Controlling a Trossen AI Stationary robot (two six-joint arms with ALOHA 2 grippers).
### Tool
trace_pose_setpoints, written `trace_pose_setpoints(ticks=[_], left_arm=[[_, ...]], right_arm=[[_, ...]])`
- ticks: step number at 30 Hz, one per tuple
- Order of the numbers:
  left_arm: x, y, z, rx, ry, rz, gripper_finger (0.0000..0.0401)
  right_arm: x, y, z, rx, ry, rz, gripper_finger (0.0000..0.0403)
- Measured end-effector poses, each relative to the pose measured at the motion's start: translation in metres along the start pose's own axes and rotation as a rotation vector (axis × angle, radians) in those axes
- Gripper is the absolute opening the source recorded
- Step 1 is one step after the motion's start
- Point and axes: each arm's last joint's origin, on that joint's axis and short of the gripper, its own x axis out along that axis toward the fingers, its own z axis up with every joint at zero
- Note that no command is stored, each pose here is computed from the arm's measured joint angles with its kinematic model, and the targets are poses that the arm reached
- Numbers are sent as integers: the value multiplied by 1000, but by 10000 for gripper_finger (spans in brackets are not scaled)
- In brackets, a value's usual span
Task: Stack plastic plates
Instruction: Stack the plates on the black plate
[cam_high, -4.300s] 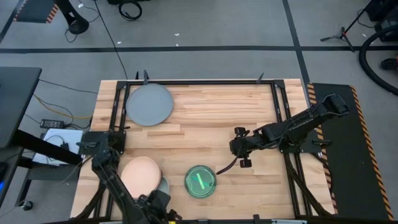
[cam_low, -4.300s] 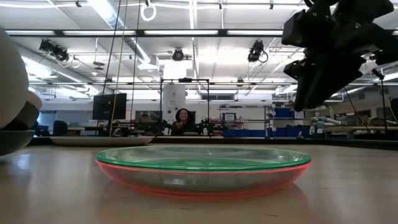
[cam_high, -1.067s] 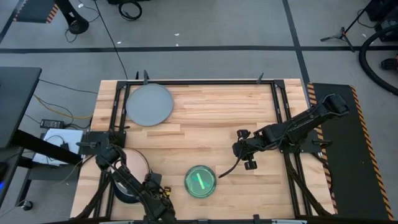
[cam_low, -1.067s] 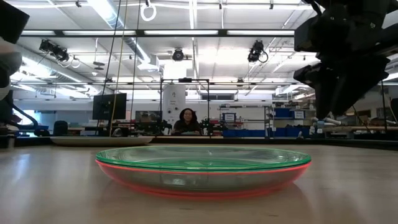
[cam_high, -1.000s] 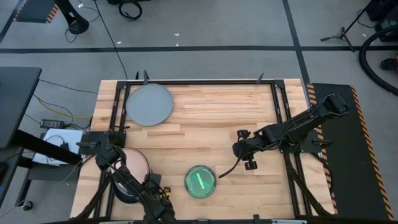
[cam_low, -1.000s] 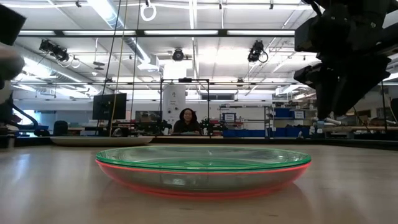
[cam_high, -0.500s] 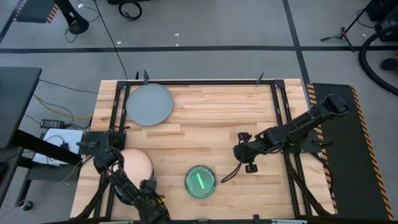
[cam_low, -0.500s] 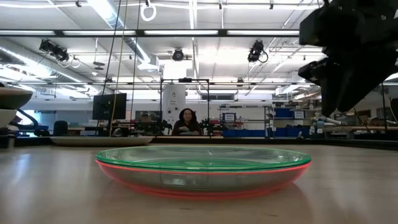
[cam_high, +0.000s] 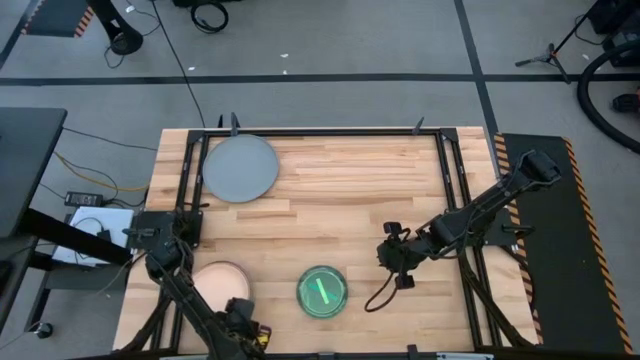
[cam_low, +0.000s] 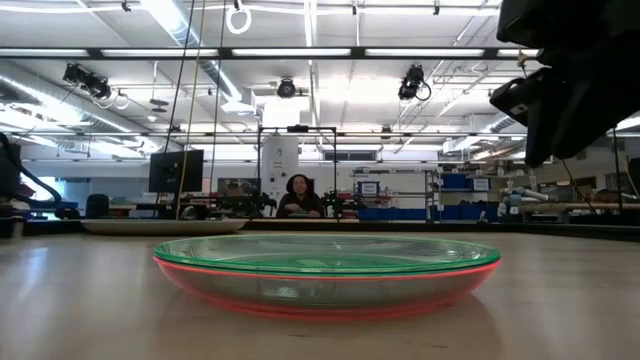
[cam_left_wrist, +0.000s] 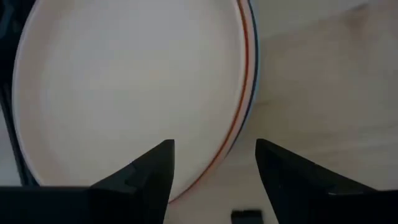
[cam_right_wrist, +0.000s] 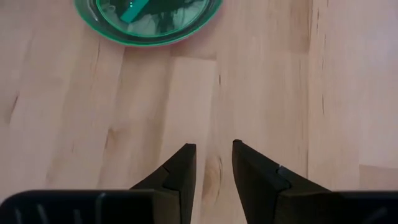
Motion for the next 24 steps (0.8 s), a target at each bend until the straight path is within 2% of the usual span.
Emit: trace_pose_setpoints(ticks=[9, 16, 21, 24], left_arm=[[1, -5, 8, 0, -44, -27, 231], [1, -8, 12, 31, -83, -50, 231], [1, -8, 12, 113, -91, -50, 231], [0, -9, 13, 156, -155, -85, 231]], right_arm=[[-4, 16, -6, 9, 21, 70, 111], [-7, 26, -11, -2, -3, 44, 104], [-8, 30, -9, -27, -24, 63, 103], [-8, 32, -5, -50, -72, 83, 103]])
